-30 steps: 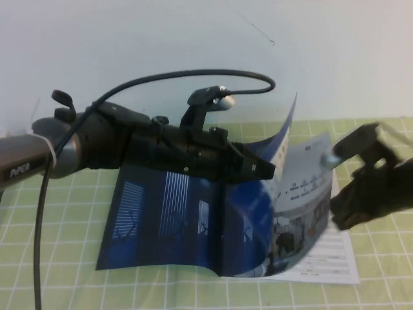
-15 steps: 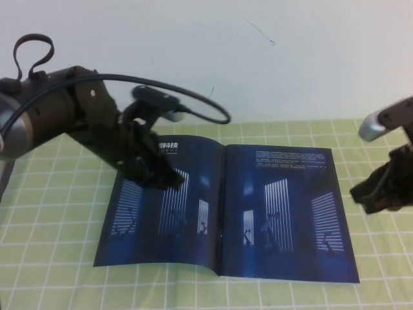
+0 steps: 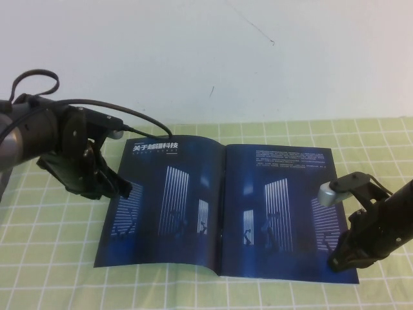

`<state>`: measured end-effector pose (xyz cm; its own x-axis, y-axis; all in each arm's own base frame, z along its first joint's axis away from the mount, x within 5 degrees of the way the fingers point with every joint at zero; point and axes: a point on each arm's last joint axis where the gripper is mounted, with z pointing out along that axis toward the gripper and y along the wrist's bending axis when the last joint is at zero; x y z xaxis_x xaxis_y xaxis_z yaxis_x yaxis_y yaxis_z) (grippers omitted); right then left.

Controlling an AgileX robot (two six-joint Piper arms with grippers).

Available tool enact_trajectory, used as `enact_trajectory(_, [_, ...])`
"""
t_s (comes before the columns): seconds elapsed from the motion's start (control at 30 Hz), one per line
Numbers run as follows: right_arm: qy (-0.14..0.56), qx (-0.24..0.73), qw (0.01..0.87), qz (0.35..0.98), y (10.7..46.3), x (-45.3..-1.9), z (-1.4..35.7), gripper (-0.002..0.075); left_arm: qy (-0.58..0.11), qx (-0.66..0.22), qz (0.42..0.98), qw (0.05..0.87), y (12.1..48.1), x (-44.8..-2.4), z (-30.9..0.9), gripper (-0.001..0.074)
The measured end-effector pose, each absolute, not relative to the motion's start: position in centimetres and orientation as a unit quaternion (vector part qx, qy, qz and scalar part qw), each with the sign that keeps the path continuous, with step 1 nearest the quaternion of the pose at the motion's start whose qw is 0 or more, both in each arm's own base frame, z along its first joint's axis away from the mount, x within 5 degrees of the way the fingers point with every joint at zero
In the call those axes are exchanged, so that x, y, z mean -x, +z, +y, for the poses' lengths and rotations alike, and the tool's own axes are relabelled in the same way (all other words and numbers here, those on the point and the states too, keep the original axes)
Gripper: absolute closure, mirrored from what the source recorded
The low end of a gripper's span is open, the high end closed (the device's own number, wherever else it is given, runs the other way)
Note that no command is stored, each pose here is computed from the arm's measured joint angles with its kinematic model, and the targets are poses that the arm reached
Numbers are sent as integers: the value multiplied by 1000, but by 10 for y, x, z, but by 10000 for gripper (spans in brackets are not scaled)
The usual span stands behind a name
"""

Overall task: Close book
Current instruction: 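Close the open booklet and leave it lying on the table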

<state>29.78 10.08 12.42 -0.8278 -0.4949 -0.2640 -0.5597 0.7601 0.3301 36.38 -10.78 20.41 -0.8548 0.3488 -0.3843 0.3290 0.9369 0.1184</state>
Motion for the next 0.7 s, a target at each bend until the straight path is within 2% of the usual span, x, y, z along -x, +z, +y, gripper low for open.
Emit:
enact_trajectory(0.2, [197,288,79,934,124,-298,100,729,53,-123,974,181,178,-371,-103,738])
enact_trajectory(0.37, [197,289,79,934,124,-297,101,729,10,-127,983,129,157,-367,-111,738])
enact_trajectory(0.5, [197,289,79,934,124,-297,101,729,-73,-150,979,116,164,-360,-128,738])
enact_trajectory(0.7, [192,306,89,928,129,-298,100,729,-236,-198,935,177,222,-344,-152,738])
